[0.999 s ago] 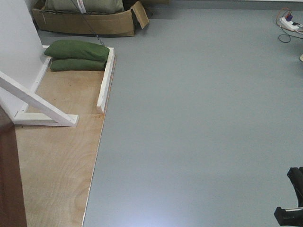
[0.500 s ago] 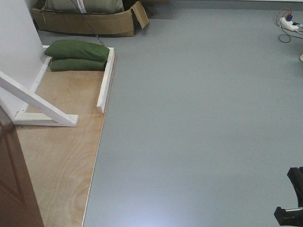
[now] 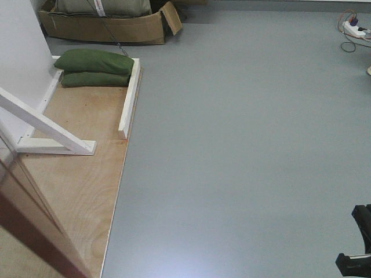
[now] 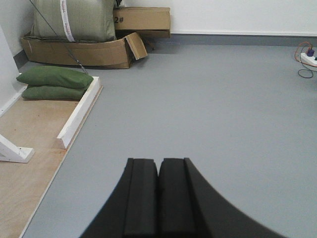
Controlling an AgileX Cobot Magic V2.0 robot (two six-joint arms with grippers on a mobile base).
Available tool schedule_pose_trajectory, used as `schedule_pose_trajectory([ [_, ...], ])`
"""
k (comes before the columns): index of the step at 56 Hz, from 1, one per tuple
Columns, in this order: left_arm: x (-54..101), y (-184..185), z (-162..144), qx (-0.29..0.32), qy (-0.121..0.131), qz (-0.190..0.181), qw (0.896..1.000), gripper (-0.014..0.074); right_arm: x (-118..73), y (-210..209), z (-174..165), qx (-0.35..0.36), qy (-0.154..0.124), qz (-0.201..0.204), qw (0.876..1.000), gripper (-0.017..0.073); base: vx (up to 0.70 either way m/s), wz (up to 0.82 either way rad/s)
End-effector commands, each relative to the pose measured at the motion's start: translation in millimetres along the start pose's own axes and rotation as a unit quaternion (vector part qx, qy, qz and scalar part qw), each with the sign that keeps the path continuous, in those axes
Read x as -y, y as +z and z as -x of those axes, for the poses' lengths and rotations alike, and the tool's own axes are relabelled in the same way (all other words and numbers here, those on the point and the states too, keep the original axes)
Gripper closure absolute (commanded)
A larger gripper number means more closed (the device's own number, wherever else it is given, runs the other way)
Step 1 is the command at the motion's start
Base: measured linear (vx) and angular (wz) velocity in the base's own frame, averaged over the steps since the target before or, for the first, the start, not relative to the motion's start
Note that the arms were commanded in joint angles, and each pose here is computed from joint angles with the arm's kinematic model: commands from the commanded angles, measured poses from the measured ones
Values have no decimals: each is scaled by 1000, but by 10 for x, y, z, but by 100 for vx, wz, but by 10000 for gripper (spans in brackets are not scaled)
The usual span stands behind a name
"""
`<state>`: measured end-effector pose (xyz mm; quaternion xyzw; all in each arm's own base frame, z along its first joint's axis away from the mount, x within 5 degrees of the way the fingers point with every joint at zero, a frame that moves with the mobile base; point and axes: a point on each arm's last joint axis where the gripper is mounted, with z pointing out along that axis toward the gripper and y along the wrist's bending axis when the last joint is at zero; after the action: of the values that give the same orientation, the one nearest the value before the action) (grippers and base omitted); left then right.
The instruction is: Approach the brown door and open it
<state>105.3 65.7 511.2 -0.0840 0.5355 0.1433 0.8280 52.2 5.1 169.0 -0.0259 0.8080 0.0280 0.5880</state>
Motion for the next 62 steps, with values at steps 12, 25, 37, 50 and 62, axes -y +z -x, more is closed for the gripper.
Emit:
schedule_pose_trajectory([
  [12, 354, -38, 113, 20, -37, -165, 985, 600, 4, -2, 61, 39, -6, -2, 999, 559, 0, 0],
  [25, 588, -66, 112, 18, -74, -259, 963, 600, 4, -2, 61, 39, -6, -2, 999, 559, 0, 0],
  [37, 698, 18, 75, 12, -131, -274, 953, 600, 5, -3, 66, 42, -6, -2, 999, 559, 0, 0],
  [50, 673, 162, -18, -14, -174, -159, 972, 600, 4, -3, 65, 42, -6, -2, 999, 559, 0, 0],
  [62, 746, 149, -77, -35, -152, -116, 981, 600, 4, -3, 64, 41, -6, -2, 999, 559, 0, 0],
])
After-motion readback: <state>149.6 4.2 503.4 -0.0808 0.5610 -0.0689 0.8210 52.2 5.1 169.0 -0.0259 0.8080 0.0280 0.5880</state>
